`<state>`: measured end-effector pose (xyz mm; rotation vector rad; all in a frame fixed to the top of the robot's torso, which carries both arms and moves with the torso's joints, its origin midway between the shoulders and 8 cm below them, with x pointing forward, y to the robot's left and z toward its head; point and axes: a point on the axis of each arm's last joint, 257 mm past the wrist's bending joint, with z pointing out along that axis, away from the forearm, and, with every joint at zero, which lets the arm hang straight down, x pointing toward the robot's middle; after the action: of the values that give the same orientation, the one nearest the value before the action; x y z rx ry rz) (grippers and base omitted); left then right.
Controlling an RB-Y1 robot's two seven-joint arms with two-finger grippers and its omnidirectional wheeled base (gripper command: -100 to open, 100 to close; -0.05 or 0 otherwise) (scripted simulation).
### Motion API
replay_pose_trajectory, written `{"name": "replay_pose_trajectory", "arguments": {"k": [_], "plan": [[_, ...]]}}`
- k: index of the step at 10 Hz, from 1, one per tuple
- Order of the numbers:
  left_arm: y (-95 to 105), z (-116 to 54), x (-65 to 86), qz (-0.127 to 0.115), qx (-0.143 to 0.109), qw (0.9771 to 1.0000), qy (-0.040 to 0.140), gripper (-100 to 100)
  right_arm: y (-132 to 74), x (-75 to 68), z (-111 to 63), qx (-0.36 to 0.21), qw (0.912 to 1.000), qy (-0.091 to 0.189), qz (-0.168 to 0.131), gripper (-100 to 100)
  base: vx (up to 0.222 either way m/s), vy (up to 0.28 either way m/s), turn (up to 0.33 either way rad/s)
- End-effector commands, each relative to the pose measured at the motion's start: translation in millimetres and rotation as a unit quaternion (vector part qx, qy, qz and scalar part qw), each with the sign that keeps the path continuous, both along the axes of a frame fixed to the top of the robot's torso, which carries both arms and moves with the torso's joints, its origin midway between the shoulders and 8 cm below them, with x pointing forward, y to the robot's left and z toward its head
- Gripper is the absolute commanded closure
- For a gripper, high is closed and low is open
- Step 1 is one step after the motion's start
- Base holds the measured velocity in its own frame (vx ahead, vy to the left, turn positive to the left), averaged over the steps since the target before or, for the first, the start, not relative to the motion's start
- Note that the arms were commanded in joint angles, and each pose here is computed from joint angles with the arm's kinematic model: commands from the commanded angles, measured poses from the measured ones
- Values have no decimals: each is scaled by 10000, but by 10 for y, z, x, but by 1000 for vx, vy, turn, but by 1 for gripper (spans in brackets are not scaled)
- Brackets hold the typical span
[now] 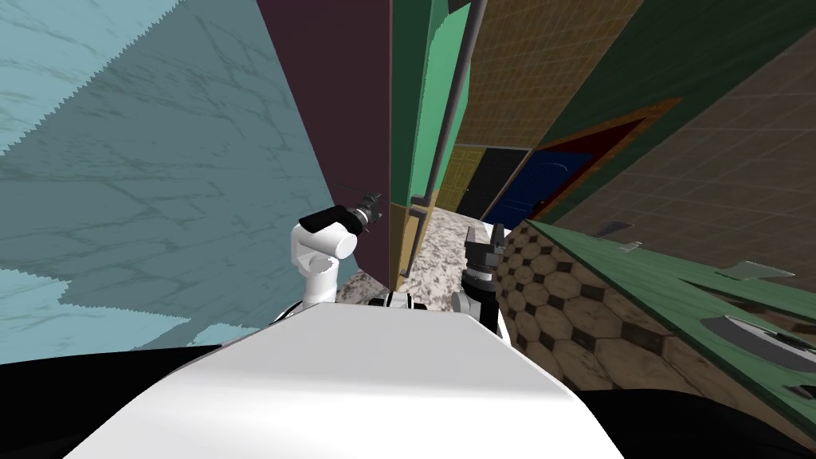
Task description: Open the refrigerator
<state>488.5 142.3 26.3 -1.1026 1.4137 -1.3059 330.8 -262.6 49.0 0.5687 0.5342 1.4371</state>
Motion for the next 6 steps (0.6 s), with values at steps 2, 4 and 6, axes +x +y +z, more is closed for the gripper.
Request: {"name": "replay_pose_trajectory", "arguments": {"k": [2,4,6], "plan": [[-231,50,-52,-264,16,9995,189,-100,0,0,0,1,10000,-1,1,0,-6,-69,45],[-327,146,-130,-379,10,9990,219,-100,0,0,0,1,10000,0,0,0,15,-117,118],[-370,184,-182,-432,5,9988,249,-100,0,0,0,0,10000,0,0,0,-2,-67,45]]}}
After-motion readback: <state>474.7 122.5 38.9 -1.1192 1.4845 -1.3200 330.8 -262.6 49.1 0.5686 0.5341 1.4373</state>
